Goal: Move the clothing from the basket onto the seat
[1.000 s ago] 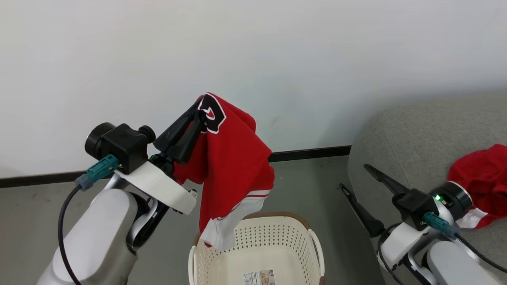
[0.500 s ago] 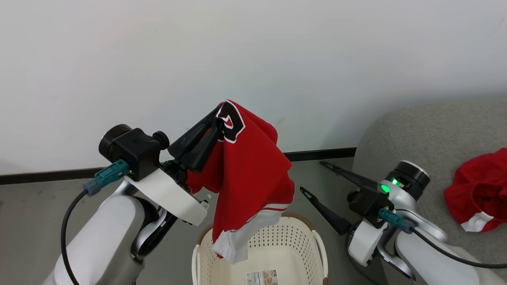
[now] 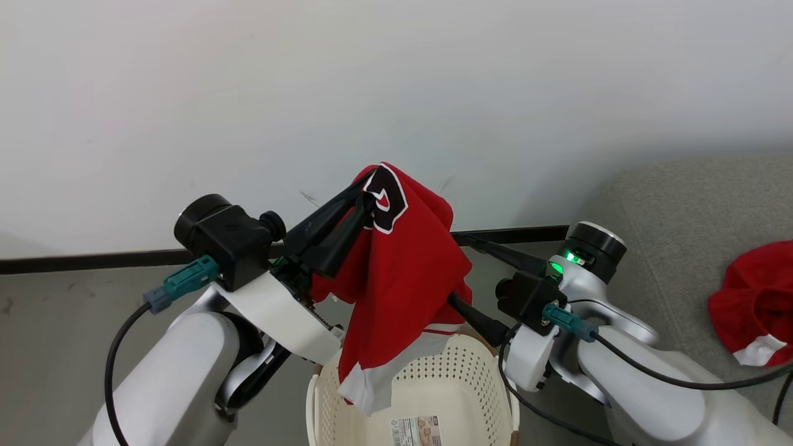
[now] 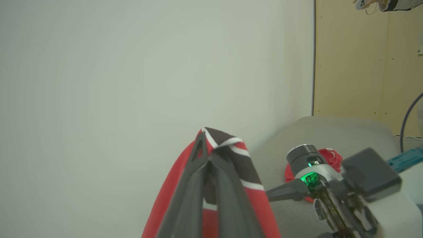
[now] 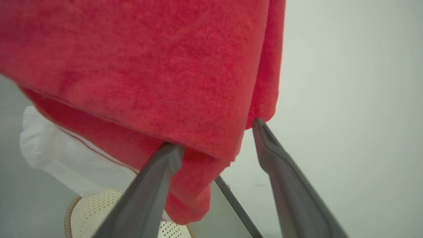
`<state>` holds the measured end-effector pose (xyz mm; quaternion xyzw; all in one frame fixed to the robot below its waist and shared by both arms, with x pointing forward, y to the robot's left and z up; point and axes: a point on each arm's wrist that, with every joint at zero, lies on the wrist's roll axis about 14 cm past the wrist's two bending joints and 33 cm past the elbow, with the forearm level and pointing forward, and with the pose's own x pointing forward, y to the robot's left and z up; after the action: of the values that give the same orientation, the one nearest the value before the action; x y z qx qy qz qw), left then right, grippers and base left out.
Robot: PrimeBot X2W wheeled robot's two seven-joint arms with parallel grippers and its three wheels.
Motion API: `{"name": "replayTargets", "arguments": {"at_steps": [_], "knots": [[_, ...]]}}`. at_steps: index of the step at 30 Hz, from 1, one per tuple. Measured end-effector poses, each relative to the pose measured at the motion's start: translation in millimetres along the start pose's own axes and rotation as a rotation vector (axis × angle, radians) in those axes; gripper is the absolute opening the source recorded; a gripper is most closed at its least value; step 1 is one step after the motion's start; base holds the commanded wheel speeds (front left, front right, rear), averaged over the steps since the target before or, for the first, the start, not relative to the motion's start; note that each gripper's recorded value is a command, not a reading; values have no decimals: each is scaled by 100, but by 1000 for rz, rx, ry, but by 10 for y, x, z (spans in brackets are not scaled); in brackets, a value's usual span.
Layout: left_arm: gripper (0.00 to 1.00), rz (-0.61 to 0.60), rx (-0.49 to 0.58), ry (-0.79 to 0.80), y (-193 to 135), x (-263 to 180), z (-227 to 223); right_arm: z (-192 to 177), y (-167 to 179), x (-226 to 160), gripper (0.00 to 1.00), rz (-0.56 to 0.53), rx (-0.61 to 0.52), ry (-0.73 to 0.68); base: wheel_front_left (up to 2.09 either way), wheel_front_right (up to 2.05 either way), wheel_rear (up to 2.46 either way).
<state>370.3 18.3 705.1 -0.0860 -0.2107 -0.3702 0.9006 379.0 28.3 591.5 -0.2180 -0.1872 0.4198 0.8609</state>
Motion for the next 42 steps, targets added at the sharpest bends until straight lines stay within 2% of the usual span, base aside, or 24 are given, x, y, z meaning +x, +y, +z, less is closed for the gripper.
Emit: {"name": "replayTargets", "arguments": {"at_steps": [10, 11, 12, 13, 14, 15, 21, 30, 31, 32, 33, 34, 35, 36, 42], "knots": [[0, -7, -44, 22, -102, -44, -77, -45, 363, 203, 100, 117, 19, 16, 0, 0, 0], [0, -8, -50, 21, -111, -45, -76, -22, 373, 232, 87, 121, 19, 9, 0, 0, 0], [0, -7, -50, 22, -109, -50, -76, 3, 386, 256, 42, 129, 16, 3, 0, 0, 0], [0, -5, -50, 23, -105, -56, -76, 30, 400, 277, 27, 134, 17, -5, 0, 0, 0], [0, -2, -52, 25, -100, -65, -83, 51, 424, 294, 6, 141, 20, -11, 0, 0, 0], [0, 2, -56, 29, -99, -81, -100, 69, 444, 308, 0, 147, 20, -15, 0, 0, 0], [0, 39, -75, 50, -26, -157, -183, 84, 357, 300, 0, 119, 49, -17, 0, 0, 0], [0, 123, -132, 118, 110, -327, -452, -65, -57, 96, 0, -30, 118, 21, 0, 0, 0], [5, 129, -141, 121, 113, -336, -474, -94, -79, 60, 0, -43, 126, 29, 0, 0, 0], [16, 133, -151, 124, 113, -347, -496, -118, -111, 21, 0, -59, 135, 35, 0, 0, 0], [16, 139, -158, 133, 116, -360, -531, -138, -148, -15, 0, -73, 136, 40, 0, 0, 0], [30, 141, -168, 141, 113, -368, -564, -145, -185, -48, 0, -86, 135, 42, 0, 0, 0], [47, 143, -174, 148, 107, -378, -594, -148, -224, -79, 0, -100, 135, 42, 0, 0, 0], [100, 144, -180, 156, 97, -389, -626, -153, -266, -103, 0, -114, 134, 44, 0, 0, 0], [100, 136, -207, 160, 30, -369, -705, -163, -645, -322, 0, -215, 93, 54, 0, 0, 0]]}}
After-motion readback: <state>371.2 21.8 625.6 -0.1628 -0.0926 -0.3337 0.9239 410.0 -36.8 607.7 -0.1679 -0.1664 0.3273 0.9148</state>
